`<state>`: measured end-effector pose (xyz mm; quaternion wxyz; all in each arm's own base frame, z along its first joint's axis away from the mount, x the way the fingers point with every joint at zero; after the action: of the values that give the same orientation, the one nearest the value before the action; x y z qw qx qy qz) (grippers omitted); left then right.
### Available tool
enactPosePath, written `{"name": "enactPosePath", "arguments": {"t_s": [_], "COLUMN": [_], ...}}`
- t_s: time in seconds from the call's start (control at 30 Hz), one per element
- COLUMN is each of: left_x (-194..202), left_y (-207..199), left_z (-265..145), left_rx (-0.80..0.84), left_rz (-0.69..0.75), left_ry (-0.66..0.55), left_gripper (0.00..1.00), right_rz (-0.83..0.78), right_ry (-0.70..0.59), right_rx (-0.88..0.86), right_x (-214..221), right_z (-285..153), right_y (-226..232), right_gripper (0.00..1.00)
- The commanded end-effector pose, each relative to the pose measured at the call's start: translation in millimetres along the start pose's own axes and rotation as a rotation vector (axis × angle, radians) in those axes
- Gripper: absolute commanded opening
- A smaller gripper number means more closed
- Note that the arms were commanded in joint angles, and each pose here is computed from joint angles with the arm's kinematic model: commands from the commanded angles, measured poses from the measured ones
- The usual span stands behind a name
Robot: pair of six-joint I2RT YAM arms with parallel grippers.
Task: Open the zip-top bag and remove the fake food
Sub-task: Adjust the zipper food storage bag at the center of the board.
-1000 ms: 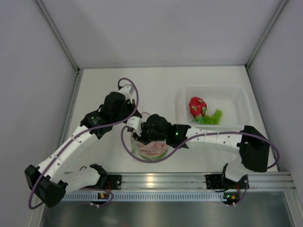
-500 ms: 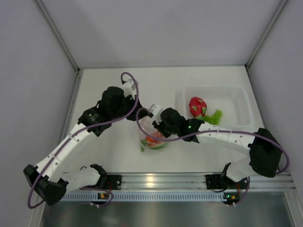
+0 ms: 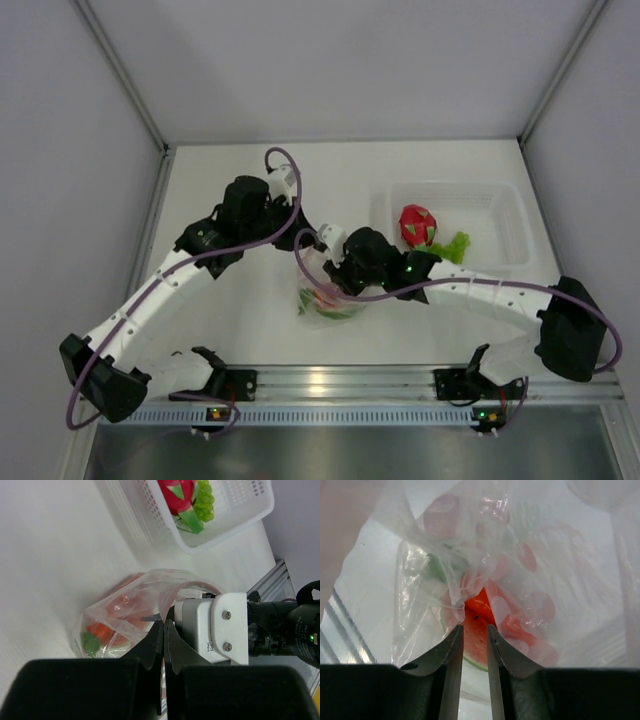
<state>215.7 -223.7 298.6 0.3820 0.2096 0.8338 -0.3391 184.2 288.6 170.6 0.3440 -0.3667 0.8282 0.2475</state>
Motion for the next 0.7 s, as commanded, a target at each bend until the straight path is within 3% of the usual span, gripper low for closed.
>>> {"name": "enactPosePath", "arguments": {"t_s": [0.0,0.23,0.33,0.43,0.57,0.67], "left_x": [-7,-7,-12,-16,-26,-33], "left_y": [-15,-19,-13,-8,2,3], "left_z": [-3,-6,-11,-17,-20,-19], "left_rx": [0.101,0.135,0.066,0.008,-0.087,-0.104], "left_rz": [0.019,0.027,0.014,0.014,-0.011,-0.041], "left_ry": [-0.05,-0.058,-0.101,-0.144,-0.202,-0.233], "left_gripper": [0.0,0.0,0.0,0.0,0.0,0.0], "right_rz": [-0.07,-0.092,-0.04,0.056,0.213,0.325], "right_ry": [0.052,0.129,0.167,0.117,-0.052,-0.126], "right_rx": [-0.054,-0.069,0.062,0.203,0.351,0.385], "right_x": [6,12,19,18,3,6], "right_z": [19,50,57,51,34,30], "right_y": [12,19,6,-13,-34,-36], "right_gripper": [0.25,0.23,0.2,0.16,0.14,0.08]}}
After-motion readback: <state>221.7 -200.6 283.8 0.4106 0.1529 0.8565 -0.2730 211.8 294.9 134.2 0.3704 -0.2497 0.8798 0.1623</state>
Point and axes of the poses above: each gripper's point midway between its finger pads, its own z axis out along the fingers, its own y axis along the line the jaws close on, x = y × z, the point moved 5 cm from there along -z, back along the fingers, and after that the axes turned 12 degrees about z, right-handed, at the moved point
